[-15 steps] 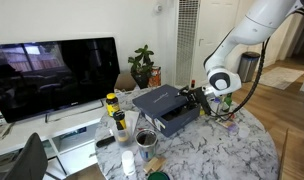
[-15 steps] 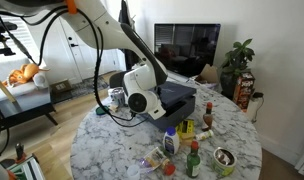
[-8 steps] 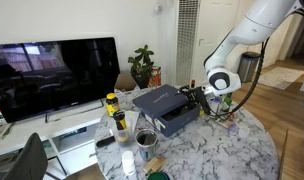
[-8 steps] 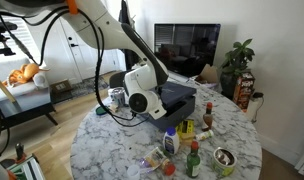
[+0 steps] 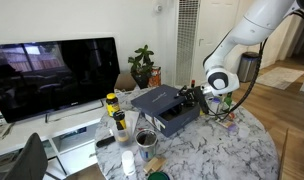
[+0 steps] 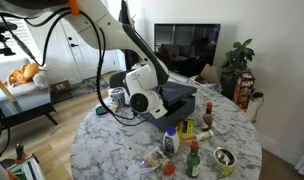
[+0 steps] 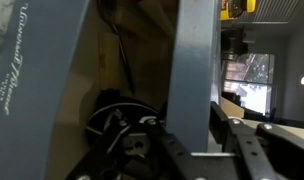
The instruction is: Pick up the blue box lid and place it upside down on the table
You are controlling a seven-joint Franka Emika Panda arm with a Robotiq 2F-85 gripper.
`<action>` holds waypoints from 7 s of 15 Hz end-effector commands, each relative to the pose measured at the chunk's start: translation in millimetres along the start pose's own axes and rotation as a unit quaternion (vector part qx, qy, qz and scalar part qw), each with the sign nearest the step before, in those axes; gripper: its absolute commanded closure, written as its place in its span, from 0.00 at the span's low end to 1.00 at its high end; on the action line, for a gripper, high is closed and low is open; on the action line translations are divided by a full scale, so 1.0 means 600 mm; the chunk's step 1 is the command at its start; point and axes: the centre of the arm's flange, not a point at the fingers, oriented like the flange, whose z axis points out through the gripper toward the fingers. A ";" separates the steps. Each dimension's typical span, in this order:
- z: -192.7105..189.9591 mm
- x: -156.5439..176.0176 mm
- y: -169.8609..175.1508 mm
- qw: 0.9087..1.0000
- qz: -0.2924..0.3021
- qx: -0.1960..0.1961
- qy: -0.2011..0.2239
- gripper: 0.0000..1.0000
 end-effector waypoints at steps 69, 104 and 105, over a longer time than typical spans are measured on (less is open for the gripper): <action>-0.275 -0.503 -0.150 0.517 -0.752 -0.364 -0.189 1.00; -0.285 -0.464 -0.089 0.457 -0.733 -0.400 -0.306 0.00; -0.286 -0.458 -0.099 0.471 -0.725 -0.400 -0.304 0.00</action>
